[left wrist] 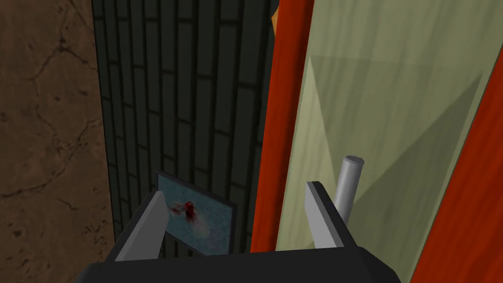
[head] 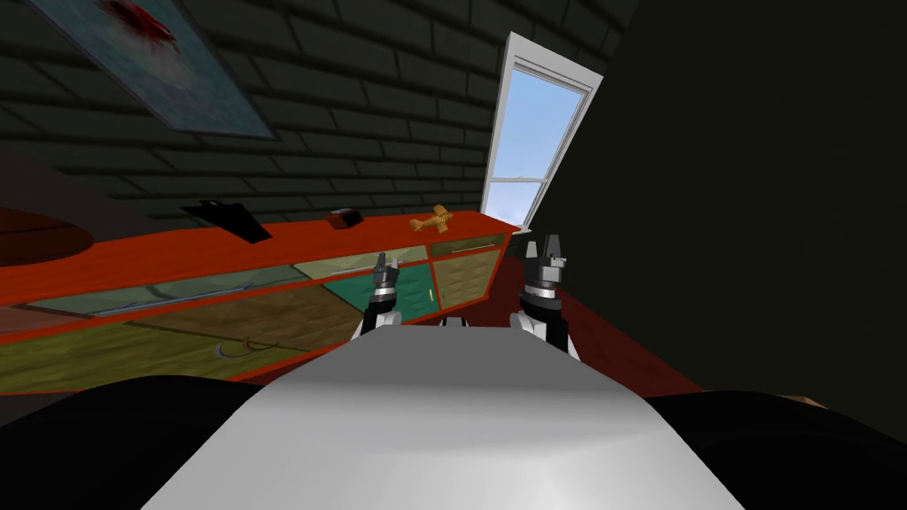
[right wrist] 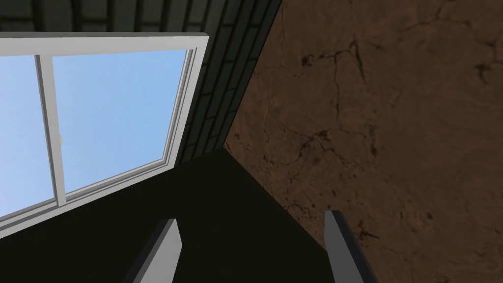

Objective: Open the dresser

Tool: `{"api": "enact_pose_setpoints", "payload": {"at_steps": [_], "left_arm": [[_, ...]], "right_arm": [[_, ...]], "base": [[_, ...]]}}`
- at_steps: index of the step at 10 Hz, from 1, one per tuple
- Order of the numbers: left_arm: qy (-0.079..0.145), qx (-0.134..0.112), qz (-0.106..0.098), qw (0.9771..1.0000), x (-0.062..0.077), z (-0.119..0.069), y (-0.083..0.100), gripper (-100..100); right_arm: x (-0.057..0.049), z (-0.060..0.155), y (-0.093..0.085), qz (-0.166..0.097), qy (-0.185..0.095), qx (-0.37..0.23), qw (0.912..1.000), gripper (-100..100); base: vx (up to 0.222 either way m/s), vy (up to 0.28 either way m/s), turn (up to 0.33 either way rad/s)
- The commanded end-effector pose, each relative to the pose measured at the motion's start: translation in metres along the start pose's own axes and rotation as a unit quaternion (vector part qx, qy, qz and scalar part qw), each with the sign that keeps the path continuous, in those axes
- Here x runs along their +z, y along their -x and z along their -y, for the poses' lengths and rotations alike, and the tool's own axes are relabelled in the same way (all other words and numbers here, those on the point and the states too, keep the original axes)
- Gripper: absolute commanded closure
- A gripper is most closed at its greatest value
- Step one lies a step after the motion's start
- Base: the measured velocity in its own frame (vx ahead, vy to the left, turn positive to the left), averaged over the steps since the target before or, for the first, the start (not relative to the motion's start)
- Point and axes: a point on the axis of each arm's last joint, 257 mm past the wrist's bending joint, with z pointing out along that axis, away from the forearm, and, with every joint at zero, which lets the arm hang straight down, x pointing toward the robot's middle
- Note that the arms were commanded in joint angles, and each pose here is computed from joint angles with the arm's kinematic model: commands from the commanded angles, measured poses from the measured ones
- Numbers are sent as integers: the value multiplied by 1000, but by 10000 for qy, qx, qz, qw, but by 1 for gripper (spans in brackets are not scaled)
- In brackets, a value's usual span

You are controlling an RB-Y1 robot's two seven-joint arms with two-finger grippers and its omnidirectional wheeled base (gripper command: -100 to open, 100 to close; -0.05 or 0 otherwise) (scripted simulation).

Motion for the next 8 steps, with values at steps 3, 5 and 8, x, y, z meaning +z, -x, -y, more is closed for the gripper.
{"api": "enact_pose_setpoints", "payload": {"at_steps": [3,5,8], "left_arm": [[475,-91,-23,9988,-11,-46,3,-100],[621,-124,-19,9980,-14,-62,7,-100],[776,-218,-10,9967,-13,-84,14,-100]], "right_arm": [[0,0,0,0,0,0,10000,0],[0,0,0,0,0,0,10000,0],[0,0,0,0,0,0,10000,0]], "base": [[1,-81,39],[-9,-73,48],[-3,-81,54]]}}
